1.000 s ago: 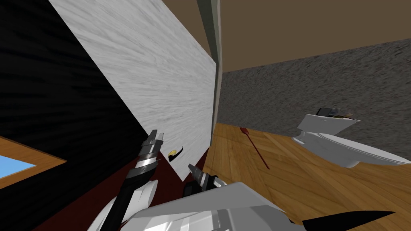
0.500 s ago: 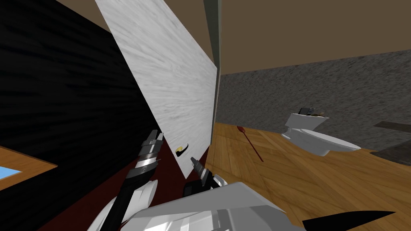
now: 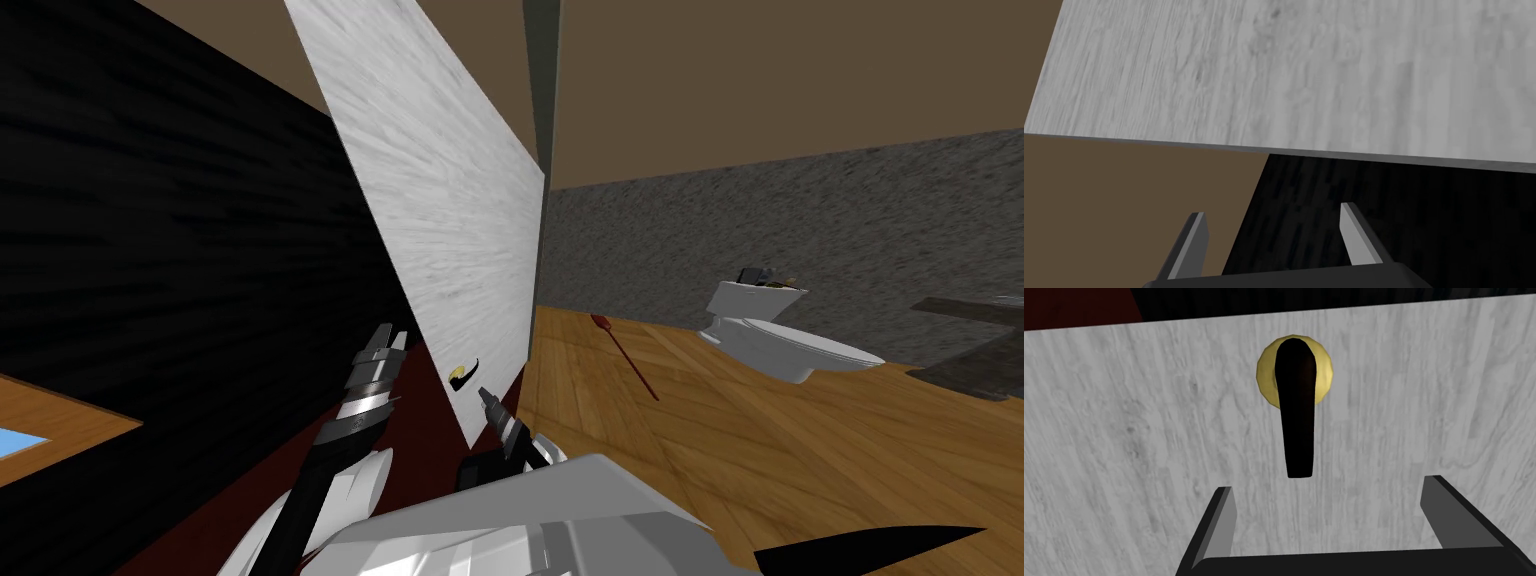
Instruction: Push the door open
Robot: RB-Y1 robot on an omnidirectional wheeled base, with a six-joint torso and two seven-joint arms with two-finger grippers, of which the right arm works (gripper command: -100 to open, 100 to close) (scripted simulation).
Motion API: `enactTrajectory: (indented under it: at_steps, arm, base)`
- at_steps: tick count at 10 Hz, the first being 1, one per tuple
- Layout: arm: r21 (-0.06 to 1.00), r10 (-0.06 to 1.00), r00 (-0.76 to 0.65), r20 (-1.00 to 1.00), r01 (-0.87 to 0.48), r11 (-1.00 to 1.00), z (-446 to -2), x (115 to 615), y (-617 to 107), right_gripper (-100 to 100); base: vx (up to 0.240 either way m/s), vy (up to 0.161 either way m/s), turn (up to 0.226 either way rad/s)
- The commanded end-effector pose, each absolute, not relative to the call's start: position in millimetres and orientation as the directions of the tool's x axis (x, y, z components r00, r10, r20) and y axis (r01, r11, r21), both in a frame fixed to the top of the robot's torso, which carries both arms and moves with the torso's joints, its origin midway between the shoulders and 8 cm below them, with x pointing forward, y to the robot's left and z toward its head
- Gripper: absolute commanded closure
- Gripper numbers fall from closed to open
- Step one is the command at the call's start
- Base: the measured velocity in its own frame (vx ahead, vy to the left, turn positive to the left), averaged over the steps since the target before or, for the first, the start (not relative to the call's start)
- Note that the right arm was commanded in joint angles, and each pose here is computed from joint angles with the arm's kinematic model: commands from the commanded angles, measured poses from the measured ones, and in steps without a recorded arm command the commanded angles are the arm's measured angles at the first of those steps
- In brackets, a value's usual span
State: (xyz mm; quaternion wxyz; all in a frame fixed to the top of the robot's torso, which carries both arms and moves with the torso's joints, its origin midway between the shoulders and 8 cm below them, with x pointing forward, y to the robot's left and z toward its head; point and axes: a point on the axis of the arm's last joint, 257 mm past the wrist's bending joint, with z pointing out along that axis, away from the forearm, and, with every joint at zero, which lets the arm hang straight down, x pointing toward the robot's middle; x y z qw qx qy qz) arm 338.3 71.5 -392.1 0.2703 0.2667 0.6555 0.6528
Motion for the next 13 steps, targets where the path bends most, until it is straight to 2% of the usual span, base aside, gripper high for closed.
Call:
enactTrajectory:
  at_steps: [1,7,8,13]
  arm:
    - [1.0,0.705,-0.709,-0.009,-0.005,0.008,-392.8,340.1,70.5,-100]
    - [1.0,0.714,-0.7,-0.009,-0.007,0.006,-392.0,344.4,71.8,-100]
    - [1.0,0.714,-0.7,-0.009,-0.007,0.006,-392.0,344.4,71.8,100]
    - [1.0,0.714,-0.7,-0.009,-0.007,0.006,-392.0,344.4,71.8,100]
  base:
    - [0.155,0.154,0.021]
    - [0.135,0.132,0.022]
    - [-0.009,-0.008,-0.001]
    - [-0.014,-0.014,0.001]
